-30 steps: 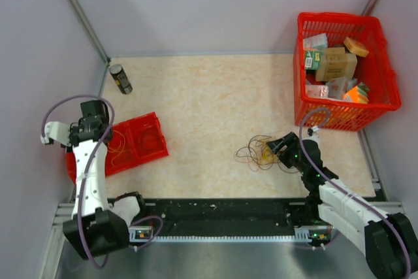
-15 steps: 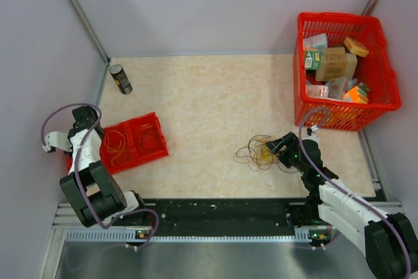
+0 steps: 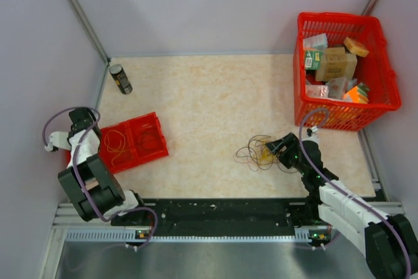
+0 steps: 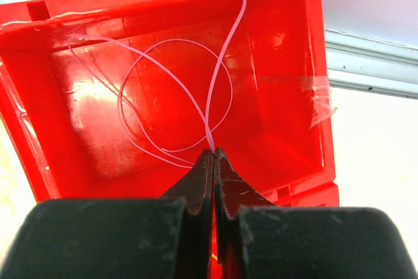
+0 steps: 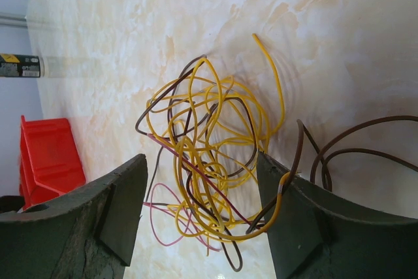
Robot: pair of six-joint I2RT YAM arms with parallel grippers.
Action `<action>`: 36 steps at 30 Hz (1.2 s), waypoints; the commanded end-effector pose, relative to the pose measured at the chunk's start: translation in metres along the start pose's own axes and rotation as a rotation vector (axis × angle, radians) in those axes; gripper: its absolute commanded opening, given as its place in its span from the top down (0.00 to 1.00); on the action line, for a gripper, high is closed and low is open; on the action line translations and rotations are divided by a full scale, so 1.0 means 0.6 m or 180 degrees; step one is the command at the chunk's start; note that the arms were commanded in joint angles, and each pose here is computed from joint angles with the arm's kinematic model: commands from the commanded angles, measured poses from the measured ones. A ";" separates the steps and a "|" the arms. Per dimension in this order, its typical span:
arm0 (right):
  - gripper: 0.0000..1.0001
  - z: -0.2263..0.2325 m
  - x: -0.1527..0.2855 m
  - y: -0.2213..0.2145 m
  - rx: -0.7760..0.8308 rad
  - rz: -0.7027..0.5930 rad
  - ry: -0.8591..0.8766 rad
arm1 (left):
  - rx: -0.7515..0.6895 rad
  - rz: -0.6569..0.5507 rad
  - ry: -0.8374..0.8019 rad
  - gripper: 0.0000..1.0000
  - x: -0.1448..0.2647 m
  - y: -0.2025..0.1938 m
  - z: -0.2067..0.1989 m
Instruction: Untangle the cables
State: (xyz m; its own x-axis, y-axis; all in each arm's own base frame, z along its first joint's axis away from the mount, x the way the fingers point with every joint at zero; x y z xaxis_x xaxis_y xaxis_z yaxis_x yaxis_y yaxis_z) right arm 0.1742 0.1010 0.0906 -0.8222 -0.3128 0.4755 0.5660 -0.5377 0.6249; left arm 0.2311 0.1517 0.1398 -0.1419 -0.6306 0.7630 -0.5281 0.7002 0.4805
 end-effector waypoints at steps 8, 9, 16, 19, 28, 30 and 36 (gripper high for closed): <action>0.33 0.006 -0.005 0.012 0.0064 -0.0089 0.0071 | -0.0301 0.0566 -0.0052 0.53 0.036 -0.015 -0.028; 0.33 0.007 -0.006 0.013 0.0076 -0.0079 0.0075 | -0.0373 0.0628 -0.0157 0.45 0.049 -0.019 -0.033; 0.33 0.012 -0.013 0.012 0.0114 0.0026 0.0117 | -0.0848 0.0661 -0.0953 0.12 0.174 -0.054 -0.035; 0.33 0.017 -0.016 0.012 0.0153 0.0068 0.0163 | -0.1277 0.0737 -0.1468 0.13 0.236 -0.081 -0.029; 0.56 0.084 -0.038 -0.009 0.0721 0.0597 0.0743 | -0.2803 0.2970 -0.3900 0.18 0.392 -0.222 0.085; 0.64 0.130 -0.045 -0.031 0.1162 0.0813 0.1080 | -0.3095 0.3348 -0.4227 0.18 0.415 -0.250 0.124; 0.77 0.174 -0.039 -0.054 0.1514 0.0795 0.1259 | -0.4162 0.3932 -0.4468 0.21 0.462 -0.341 0.259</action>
State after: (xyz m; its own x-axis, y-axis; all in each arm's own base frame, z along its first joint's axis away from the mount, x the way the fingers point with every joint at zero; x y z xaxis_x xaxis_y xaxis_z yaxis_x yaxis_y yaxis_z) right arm 0.1763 0.2003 0.1077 -0.5354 -0.6768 0.5053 0.7234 -0.0586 0.6879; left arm 0.1856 -0.1695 0.1869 -0.5981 0.6244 0.5023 0.7968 0.3964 0.4561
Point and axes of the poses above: each gripper's point midway between its finger pads, its own x axis back along the fingers, its own z axis along the line the jaws close on, y = z × x, the point moved 8 cm from there along x, back along the fingers, and after that the axes turned 15 degrees about x, right-handed, at the moved point
